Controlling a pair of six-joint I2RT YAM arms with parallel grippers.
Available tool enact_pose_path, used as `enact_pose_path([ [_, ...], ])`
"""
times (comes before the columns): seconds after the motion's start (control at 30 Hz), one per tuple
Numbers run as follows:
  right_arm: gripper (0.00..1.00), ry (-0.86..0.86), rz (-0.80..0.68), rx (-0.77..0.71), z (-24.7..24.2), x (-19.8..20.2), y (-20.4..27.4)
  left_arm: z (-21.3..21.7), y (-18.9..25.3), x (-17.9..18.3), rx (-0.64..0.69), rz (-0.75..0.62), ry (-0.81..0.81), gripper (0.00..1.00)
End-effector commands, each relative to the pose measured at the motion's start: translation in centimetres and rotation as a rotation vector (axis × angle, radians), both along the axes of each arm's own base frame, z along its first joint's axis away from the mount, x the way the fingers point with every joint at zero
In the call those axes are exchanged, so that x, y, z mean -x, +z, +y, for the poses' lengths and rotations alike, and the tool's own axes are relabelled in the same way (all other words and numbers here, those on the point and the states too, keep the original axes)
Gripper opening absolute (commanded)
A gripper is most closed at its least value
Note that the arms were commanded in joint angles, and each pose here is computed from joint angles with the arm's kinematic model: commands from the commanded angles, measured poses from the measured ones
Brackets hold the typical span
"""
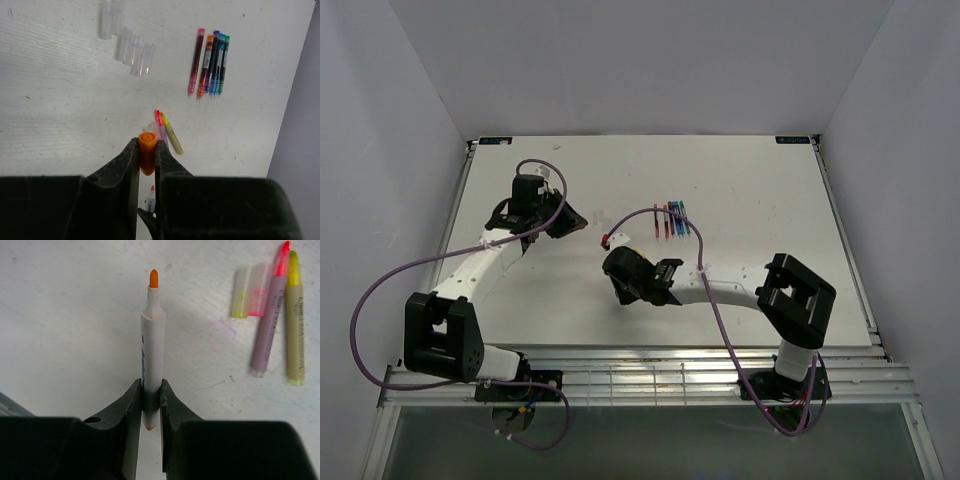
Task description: Open the pen caps
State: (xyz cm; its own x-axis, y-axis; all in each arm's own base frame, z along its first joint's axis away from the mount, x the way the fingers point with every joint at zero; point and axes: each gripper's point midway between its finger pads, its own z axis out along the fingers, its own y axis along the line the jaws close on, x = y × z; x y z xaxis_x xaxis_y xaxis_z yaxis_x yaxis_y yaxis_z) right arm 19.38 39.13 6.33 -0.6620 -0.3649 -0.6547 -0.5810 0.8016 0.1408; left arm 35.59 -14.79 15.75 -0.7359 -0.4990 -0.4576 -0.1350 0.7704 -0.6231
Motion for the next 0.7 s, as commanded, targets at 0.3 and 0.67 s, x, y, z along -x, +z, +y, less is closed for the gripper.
enact_pose_path([
  [0.3, 0.08, 0.088, 0.078, -0.066, 0.6, -4.2, -1.1, -0.2, -8.0, 0.7, -0.038, 0.146, -0.035, 0.02],
  [0.67, 0.14, 0.135, 0.124, -0.119, 0.9, -5.2, -2.7, 0.5, -13.5, -0.5, -0.116, 0.26, -0.016, 0.07],
])
